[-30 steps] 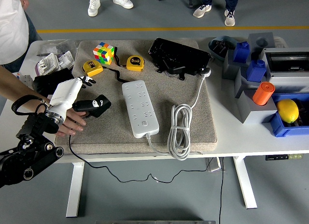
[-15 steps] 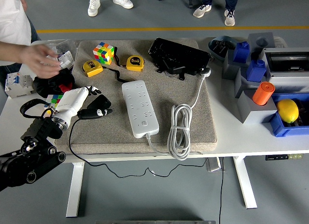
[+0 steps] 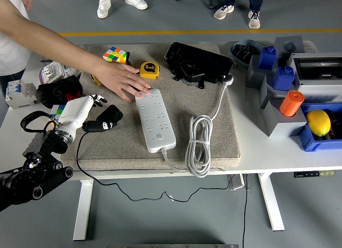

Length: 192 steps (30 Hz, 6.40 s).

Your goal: Put the plug near the board,insert it into the board,press the button,pull the plug out

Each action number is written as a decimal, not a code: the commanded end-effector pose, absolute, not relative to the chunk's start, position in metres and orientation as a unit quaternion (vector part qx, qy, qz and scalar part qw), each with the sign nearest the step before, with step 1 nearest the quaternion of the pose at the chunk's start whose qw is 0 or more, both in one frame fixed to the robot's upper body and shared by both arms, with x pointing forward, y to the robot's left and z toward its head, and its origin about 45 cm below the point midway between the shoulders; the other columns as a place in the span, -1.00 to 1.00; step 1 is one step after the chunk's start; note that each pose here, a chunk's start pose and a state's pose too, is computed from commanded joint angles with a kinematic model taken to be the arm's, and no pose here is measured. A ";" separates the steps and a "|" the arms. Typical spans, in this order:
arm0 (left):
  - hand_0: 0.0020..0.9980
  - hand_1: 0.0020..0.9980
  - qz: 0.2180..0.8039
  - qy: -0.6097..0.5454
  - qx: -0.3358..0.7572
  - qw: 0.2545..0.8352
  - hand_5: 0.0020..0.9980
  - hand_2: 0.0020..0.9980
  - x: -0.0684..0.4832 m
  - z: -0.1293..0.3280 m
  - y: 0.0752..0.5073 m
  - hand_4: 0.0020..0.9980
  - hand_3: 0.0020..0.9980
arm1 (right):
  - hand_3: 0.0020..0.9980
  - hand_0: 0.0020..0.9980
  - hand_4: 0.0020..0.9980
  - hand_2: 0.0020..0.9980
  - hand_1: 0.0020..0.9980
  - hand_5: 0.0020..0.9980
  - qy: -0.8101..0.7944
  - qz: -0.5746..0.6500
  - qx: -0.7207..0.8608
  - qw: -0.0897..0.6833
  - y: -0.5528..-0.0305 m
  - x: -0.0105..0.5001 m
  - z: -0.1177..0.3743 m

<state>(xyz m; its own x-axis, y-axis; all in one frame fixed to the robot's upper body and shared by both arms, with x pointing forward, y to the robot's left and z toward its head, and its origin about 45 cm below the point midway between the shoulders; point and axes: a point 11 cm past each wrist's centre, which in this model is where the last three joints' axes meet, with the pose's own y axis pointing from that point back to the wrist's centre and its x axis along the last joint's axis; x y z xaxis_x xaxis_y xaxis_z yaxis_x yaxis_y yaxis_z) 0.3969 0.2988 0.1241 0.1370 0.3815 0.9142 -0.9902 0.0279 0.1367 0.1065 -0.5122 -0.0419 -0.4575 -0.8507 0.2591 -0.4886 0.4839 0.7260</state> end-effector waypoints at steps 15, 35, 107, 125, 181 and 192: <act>-0.06 0.06 0.562 -0.331 0.412 0.636 -0.30 0.08 0.397 0.120 0.296 0.96 0.16 | 0.15 0.40 1.00 0.34 0.40 0.04 -0.803 -0.289 0.417 0.313 -0.513 0.107 -0.042; -0.36 -0.32 0.558 -0.340 0.413 0.635 -0.76 -0.30 0.394 0.117 0.294 0.61 0.03 | 0.14 0.39 1.00 0.34 0.40 0.02 -0.803 -0.288 0.417 0.314 -0.512 0.107 -0.042; -0.39 -0.34 0.395 -0.498 0.325 0.701 -0.68 -0.32 0.423 0.157 0.229 0.72 0.01 | 0.14 0.39 1.00 0.34 0.40 -0.01 -0.804 -0.281 0.421 0.312 -0.516 0.112 -0.038; -0.39 -0.32 0.390 -0.503 0.335 0.694 -0.68 -0.30 0.423 0.154 0.234 0.71 0.02 | 0.14 0.40 1.00 0.34 0.40 -0.01 -0.804 -0.279 0.425 0.309 -0.515 0.116 -0.037; -0.03 0.06 0.397 -0.490 0.356 0.689 -0.32 0.07 0.425 0.149 0.243 1.00 0.15 | 0.14 0.40 1.00 0.34 0.39 -0.02 -0.804 -0.278 0.426 0.308 -0.515 0.117 -0.036; 0.11 0.15 0.394 -0.485 0.359 0.693 -0.02 0.15 0.425 0.148 0.242 1.00 0.31 | 0.14 0.40 1.00 0.34 0.39 -0.02 -0.804 -0.278 0.425 0.307 -0.515 0.117 -0.036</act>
<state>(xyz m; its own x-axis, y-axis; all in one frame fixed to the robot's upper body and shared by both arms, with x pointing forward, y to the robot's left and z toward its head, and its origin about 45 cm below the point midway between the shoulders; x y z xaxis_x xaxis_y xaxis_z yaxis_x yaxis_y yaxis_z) 0.4249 0.2425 0.1484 0.2181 0.1986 0.9555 -0.8947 0.4317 0.1145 0.1168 -0.5149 -0.0363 -0.4494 -0.8553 0.2578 -0.5130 0.4834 0.7093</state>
